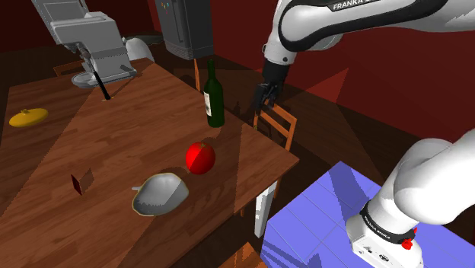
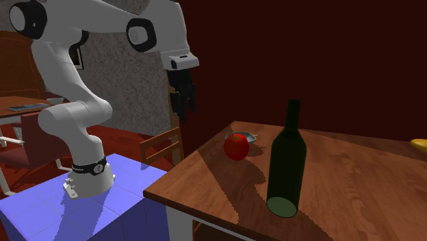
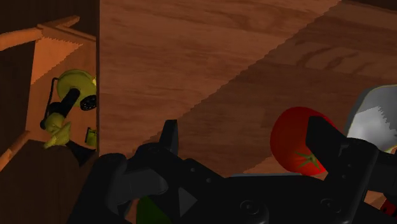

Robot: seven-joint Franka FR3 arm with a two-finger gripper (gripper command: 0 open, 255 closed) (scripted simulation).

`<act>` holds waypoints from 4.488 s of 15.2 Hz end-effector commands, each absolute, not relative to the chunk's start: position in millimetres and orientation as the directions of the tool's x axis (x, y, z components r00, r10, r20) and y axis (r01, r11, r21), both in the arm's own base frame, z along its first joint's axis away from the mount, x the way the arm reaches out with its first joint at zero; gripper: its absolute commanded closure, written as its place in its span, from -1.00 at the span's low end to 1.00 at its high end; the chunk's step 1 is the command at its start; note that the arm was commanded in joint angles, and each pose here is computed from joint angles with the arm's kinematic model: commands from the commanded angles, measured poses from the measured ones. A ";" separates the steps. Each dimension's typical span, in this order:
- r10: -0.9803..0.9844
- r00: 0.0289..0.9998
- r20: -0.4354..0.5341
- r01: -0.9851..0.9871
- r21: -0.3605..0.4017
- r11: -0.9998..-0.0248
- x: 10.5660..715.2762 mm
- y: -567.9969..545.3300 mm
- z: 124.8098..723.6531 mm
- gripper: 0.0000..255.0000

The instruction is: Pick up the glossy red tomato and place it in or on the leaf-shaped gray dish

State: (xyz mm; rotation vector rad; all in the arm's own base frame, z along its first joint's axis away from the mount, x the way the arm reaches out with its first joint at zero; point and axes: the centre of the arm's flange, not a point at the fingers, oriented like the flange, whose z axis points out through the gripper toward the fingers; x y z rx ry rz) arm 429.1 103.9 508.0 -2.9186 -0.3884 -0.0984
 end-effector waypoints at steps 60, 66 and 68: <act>0.360 0.926 0.111 0.375 -0.361 -0.854 534.3 266.5 488.4 1.00; 0.360 0.926 0.111 0.375 -0.361 -0.854 531.7 278.4 514.6 1.00; 0.360 0.926 0.111 0.375 -0.361 -0.854 526.4 302.2 524.6 1.00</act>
